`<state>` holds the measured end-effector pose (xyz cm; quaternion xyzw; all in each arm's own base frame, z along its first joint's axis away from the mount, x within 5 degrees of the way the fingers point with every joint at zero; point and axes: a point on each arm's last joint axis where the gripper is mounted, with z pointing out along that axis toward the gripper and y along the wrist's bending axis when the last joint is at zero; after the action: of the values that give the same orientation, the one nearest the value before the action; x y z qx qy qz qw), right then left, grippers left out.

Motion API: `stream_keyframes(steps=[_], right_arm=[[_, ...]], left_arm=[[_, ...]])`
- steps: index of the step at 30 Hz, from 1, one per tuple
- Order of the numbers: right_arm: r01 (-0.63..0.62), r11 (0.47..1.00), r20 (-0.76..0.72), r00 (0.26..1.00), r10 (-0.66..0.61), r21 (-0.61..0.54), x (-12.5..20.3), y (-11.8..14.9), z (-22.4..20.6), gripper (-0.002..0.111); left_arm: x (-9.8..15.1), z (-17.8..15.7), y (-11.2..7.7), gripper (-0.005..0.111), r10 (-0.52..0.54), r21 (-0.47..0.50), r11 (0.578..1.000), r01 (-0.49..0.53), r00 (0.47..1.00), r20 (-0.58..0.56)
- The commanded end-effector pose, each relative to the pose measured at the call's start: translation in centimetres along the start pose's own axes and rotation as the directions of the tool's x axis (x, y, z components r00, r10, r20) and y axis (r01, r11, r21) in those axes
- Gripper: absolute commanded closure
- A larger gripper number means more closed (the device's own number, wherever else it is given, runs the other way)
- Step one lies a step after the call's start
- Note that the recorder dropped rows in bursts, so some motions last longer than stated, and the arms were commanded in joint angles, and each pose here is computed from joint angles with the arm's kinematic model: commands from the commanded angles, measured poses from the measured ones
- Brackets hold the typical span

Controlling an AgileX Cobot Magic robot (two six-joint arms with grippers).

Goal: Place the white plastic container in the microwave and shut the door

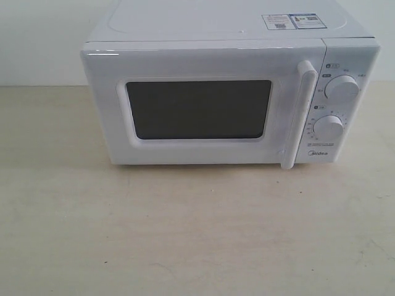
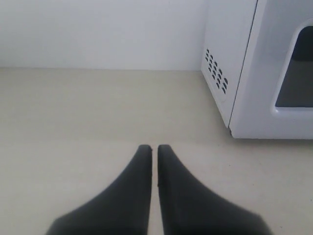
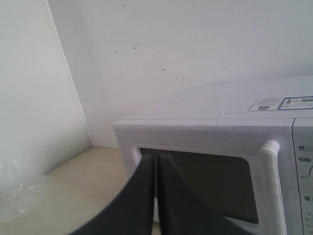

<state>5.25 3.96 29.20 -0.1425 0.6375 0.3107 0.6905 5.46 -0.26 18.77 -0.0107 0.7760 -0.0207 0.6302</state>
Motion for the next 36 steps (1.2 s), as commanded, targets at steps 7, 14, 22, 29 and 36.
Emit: stream_keyframes(steps=[7,14,22,29,36], right_arm=[[0.007,1.000,0.000,1.000,-0.007,0.005,0.1,-0.1,-0.1,0.108],[0.007,1.000,0.000,1.000,-0.007,0.005,0.1,-0.1,-0.1,0.108],[0.067,0.998,-0.004,0.998,-0.067,0.004,0.2,0.0,-0.1,0.108],[0.140,0.986,-0.109,0.985,-0.130,0.086,1.1,-0.5,-0.1,0.108],[0.166,0.950,-0.155,0.980,-0.128,0.264,1.7,-1.7,-0.3,0.108]], left_arm=[[0.0,0.0,0.1,0.102,-0.014,-0.007,1.000,0.014,1.000,0.012],[0.0,0.0,0.1,0.102,-0.014,-0.007,1.000,0.014,1.000,0.012],[0.0,0.0,0.1,0.102,-0.014,-0.007,1.000,0.014,1.000,0.012],[0.0,0.0,0.1,0.102,-0.014,-0.007,1.000,0.014,1.000,0.012],[0.0,0.0,0.1,0.102,-0.014,-0.007,1.000,0.014,1.000,0.012]])
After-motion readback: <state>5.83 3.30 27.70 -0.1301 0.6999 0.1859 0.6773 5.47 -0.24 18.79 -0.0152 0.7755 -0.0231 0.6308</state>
